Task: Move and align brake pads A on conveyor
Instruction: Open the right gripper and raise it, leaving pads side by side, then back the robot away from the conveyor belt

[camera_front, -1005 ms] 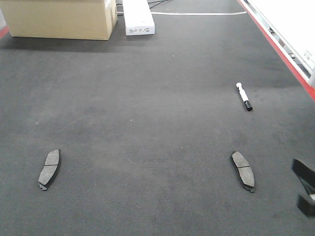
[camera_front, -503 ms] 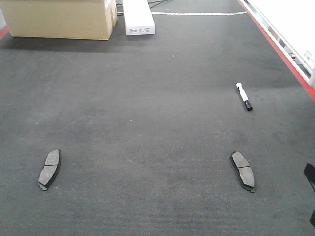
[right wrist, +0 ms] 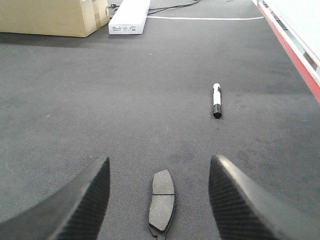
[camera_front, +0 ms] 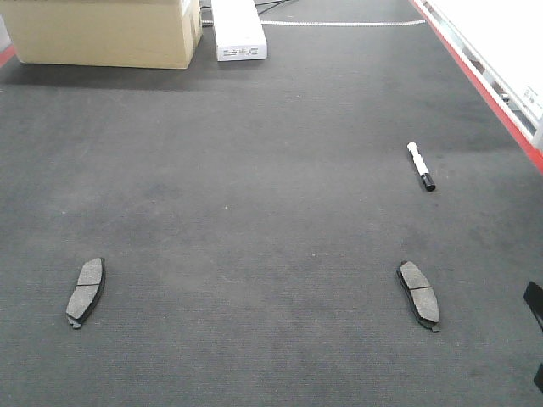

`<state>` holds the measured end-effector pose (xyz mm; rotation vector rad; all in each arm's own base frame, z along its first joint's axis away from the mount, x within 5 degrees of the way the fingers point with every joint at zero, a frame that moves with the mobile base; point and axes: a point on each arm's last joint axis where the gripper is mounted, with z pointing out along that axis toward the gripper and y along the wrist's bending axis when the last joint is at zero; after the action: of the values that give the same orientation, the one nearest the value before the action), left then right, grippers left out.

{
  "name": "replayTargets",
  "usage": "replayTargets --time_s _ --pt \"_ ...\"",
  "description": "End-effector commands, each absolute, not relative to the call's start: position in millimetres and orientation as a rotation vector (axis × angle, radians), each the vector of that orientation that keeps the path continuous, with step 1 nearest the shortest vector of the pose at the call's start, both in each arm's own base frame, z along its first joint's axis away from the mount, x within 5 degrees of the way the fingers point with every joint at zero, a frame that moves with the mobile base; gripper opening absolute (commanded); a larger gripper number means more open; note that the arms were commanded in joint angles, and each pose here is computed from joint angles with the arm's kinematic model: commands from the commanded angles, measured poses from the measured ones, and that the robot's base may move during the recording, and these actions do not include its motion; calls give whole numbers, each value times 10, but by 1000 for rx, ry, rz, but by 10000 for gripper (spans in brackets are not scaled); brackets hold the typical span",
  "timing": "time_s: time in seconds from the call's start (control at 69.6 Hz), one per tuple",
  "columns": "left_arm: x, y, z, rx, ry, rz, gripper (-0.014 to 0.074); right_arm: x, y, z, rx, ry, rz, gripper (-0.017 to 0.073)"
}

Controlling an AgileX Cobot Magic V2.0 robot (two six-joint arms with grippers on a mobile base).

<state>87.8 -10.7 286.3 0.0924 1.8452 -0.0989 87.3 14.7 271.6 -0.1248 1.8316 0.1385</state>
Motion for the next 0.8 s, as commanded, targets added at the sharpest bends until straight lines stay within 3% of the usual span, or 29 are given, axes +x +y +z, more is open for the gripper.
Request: replayTargets --time_s 0.0,0.79 --pt "894 -109 2998 88 1762 -105 491 891 141 2868 -116 1736 132 413" --pt "894 -109 2998 88 1762 -105 491 891 141 2869 -116 1735 132 413"
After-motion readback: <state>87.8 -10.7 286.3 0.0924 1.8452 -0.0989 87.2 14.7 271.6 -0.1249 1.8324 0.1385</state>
